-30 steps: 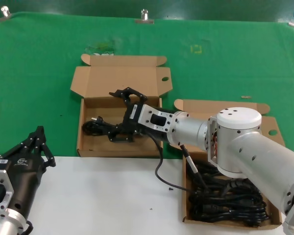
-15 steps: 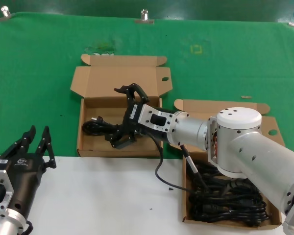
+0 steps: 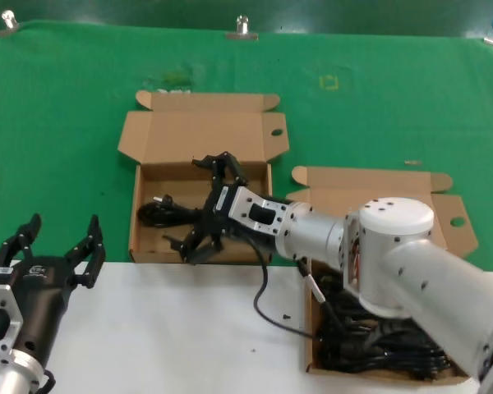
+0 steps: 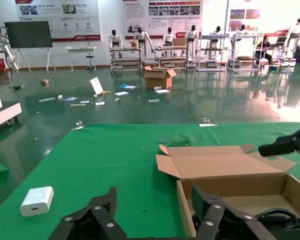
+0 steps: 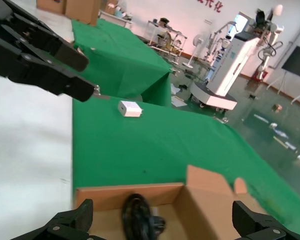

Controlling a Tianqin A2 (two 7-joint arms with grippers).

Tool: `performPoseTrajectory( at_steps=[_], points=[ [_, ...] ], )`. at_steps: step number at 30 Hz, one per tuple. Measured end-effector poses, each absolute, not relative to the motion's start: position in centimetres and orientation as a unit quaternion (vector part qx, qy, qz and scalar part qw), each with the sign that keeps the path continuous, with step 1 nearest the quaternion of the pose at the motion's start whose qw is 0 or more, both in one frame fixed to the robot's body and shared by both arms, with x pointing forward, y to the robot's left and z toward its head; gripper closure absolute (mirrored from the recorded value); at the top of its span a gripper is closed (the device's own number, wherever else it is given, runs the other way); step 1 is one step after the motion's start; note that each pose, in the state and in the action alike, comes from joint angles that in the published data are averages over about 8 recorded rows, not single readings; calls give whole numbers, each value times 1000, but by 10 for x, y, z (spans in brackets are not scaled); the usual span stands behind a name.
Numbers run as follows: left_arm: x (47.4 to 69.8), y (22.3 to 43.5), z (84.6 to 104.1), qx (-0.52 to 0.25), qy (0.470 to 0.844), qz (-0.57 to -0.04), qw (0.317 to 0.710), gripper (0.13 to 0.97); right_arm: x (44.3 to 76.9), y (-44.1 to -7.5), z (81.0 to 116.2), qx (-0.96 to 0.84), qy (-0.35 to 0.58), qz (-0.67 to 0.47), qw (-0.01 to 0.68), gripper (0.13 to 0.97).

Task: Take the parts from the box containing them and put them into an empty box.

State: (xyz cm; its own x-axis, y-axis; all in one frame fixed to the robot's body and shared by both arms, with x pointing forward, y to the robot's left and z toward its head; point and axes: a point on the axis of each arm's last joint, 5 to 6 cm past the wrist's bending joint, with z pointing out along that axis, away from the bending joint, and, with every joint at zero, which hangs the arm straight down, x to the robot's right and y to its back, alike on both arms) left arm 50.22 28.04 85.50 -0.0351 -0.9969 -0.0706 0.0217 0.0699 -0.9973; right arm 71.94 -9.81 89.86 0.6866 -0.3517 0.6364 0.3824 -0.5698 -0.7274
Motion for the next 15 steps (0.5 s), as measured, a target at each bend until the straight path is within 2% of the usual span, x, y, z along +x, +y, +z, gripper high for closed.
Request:
performPoseTrajectory(
  at_steps=[2,6,15],
  points=[
    [502,280,855,-468,521,-496,513,608,715,-96,892,-791,2,-389,471,138],
    [502,280,855,-468,521,-496,513,608,704,-93,879,-787,28,-375,488,132],
    [502,280,855,-468,521,-496,513,375,679,-91,855,-771,96,-351,523,130]
  ],
)
